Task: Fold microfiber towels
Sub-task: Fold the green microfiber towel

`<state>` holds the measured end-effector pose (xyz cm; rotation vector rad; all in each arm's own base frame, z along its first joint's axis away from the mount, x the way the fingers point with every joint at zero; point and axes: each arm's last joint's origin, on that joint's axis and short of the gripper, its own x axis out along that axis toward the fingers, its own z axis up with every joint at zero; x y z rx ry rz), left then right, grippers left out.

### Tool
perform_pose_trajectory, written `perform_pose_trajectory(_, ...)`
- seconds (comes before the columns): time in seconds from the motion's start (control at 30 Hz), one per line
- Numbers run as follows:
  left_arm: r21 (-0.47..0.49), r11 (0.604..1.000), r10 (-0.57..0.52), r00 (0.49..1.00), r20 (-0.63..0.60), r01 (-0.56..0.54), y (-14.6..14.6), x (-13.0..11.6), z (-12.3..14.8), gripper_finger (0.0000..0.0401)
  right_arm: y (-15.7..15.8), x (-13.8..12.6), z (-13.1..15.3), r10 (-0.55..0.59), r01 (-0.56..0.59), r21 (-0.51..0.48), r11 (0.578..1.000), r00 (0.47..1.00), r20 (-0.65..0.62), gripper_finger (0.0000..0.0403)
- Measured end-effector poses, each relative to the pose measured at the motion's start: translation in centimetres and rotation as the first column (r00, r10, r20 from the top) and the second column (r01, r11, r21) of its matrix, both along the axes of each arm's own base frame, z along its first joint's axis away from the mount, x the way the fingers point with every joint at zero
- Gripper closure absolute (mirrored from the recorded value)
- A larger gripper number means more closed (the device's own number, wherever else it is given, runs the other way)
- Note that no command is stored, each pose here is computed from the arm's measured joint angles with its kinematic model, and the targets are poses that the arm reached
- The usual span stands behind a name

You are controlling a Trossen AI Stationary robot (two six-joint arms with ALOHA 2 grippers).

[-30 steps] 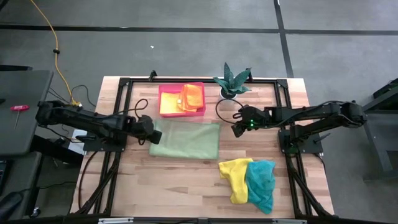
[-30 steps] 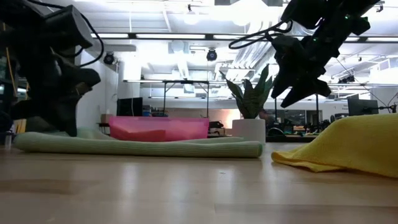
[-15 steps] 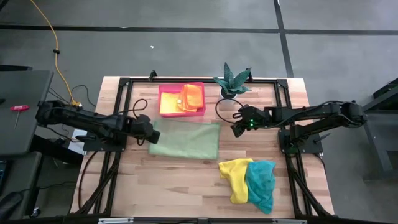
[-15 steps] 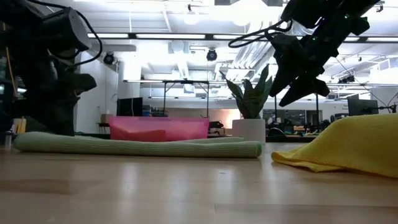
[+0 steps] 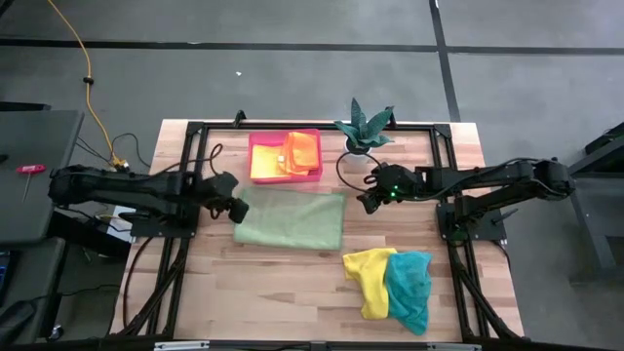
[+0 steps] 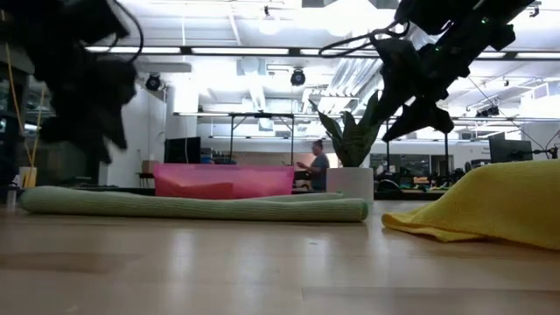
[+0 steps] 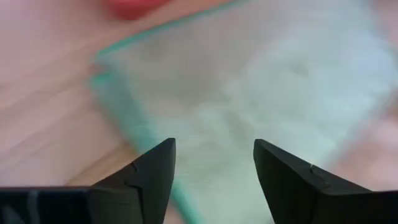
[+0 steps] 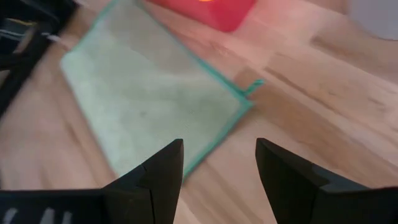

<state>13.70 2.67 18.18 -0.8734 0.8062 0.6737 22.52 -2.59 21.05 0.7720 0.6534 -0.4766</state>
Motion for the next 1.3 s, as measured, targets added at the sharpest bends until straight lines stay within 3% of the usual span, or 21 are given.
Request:
perform_pose_trajectory(0.2, 0.025, 0.946, -0.323, 0.942, 0.092, 0.322, -1.8, 0.6, 2.6, 0.0193, 0.2, 0.4, 0.4, 0.065, -0.067, 0.022, 0.998, 0.996, 0.059, 0.0210)
perform_pose_trajectory(0.43, 0.132, 0.813, -0.553, 0.823, -0.128, 0.567, -5.1, 0.7, 1.2, 0.0205, 0.2, 0.4, 0.4, 0.083, -0.085, 0.028, 0.996, 0.995, 0.060, 0.0210)
perform_pose_trajectory(0.6, 0.190, 0.720, -0.610, 0.739, -0.286, 0.668, -6.8, 1.3, -0.3, 0.0206, 0.2, 0.4, 0.4, 0.094, -0.095, 0.012, 0.995, 0.994, 0.057, 0.0210)
perform_pose_trajectory(0.9, 0.159, 0.591, -0.664, 0.589, -0.460, 0.791, -8.5, 2.2, -2.9, 0.0206, 0.2, 0.4, 0.4, 0.107, -0.107, -0.002, 0.994, 0.993, 0.053, 0.0210)
perform_pose_trajectory(1.07, 0.134, 0.559, -0.675, 0.543, -0.500, 0.818, -9.2, 2.2, -3.6, 0.0206, 0.2, 0.4, 0.4, 0.112, -0.111, -0.008, 0.994, 0.992, 0.051, 0.0210)
perform_pose_trajectory(1.3, 0.143, 0.539, -0.691, 0.533, -0.489, 0.830, -10.0, 2.9, -4.4, 0.0207, 0.2, 0.4, 0.4, 0.124, -0.123, -0.021, 0.992, 0.991, 0.048, 0.0210)
